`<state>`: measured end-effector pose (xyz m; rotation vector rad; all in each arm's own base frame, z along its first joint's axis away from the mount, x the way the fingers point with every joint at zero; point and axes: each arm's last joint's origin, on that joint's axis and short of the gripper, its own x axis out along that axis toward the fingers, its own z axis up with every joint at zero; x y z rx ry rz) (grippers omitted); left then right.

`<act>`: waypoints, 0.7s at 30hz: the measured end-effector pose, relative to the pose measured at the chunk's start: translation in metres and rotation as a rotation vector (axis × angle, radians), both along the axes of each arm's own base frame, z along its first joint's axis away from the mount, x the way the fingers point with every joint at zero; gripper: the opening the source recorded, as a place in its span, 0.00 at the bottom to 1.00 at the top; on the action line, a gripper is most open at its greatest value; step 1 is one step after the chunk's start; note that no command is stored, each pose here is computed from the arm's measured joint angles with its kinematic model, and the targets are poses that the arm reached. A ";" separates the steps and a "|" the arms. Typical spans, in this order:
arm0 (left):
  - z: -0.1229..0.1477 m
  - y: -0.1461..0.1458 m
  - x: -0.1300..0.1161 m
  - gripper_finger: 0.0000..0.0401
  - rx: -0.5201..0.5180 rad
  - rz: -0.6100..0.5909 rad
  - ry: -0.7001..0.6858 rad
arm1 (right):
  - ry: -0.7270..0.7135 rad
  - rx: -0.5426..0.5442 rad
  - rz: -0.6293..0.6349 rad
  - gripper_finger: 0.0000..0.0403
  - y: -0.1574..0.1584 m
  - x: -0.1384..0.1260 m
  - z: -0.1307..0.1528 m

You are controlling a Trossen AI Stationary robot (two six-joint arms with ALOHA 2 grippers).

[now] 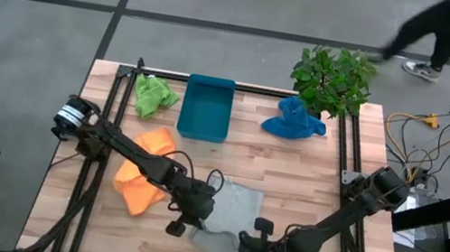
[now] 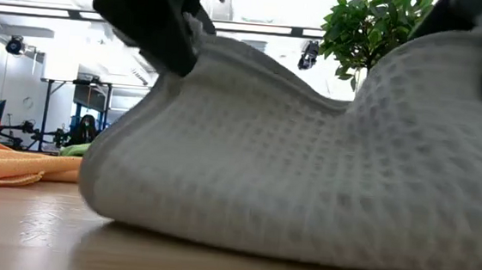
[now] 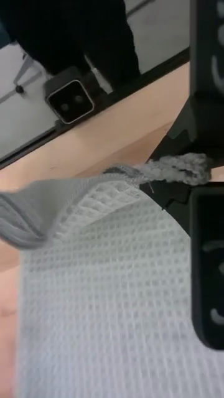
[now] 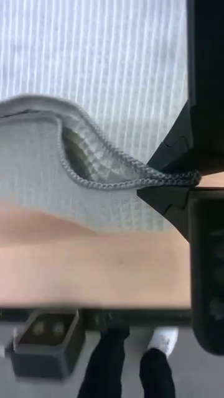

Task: Fold microfiber towels
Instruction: Fold the grey microfiber cloth

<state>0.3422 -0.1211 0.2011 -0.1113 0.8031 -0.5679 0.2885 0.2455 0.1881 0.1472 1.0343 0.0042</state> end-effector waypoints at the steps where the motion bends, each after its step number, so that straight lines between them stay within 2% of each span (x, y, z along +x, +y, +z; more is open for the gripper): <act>1: 0.004 0.002 0.000 0.00 0.010 0.008 -0.023 | 0.002 -0.001 -0.009 0.02 -0.004 0.001 0.002; 6: 0.010 0.021 -0.005 0.00 0.040 0.066 -0.047 | 0.016 -0.018 -0.037 0.02 -0.024 0.004 0.008; 11: 0.005 0.039 -0.012 0.00 0.066 0.101 -0.037 | 0.008 -0.002 -0.096 0.02 -0.049 0.003 0.014; 21: -0.002 0.064 -0.011 0.00 0.134 0.163 -0.047 | 0.052 0.004 -0.195 0.02 -0.097 -0.016 0.007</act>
